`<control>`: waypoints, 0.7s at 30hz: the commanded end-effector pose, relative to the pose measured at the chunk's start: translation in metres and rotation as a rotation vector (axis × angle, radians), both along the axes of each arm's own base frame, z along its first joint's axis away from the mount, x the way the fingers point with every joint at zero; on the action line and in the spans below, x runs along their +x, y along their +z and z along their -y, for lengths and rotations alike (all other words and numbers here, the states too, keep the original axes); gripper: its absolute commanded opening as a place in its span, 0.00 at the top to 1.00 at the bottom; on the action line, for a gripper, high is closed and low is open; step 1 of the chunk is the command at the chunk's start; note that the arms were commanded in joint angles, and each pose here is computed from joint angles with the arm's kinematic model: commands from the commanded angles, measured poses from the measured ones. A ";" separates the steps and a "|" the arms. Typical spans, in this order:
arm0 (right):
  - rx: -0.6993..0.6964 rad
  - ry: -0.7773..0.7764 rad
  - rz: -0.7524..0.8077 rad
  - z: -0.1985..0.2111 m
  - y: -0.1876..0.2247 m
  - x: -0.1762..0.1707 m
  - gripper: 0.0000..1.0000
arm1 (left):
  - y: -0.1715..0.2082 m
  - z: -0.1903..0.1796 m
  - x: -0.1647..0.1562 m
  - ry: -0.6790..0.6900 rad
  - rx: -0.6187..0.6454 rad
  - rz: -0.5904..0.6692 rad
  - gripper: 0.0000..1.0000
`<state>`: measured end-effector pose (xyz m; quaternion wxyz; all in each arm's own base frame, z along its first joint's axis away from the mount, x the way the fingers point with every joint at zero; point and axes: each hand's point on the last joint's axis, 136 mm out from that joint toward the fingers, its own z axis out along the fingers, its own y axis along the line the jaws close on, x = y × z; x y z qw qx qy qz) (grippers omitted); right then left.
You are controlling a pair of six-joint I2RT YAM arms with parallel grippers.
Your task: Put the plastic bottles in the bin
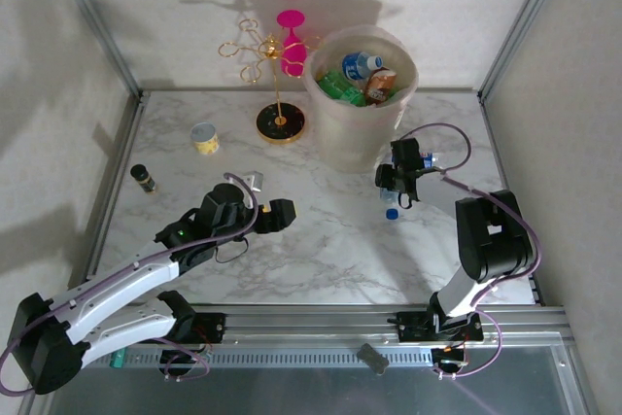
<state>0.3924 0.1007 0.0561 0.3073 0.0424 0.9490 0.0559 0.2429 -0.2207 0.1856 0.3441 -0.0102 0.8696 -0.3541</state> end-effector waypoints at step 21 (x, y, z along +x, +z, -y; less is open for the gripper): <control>0.342 -0.033 0.432 0.003 0.214 -0.080 0.50 | 0.121 -0.007 0.006 0.017 -0.082 0.206 0.05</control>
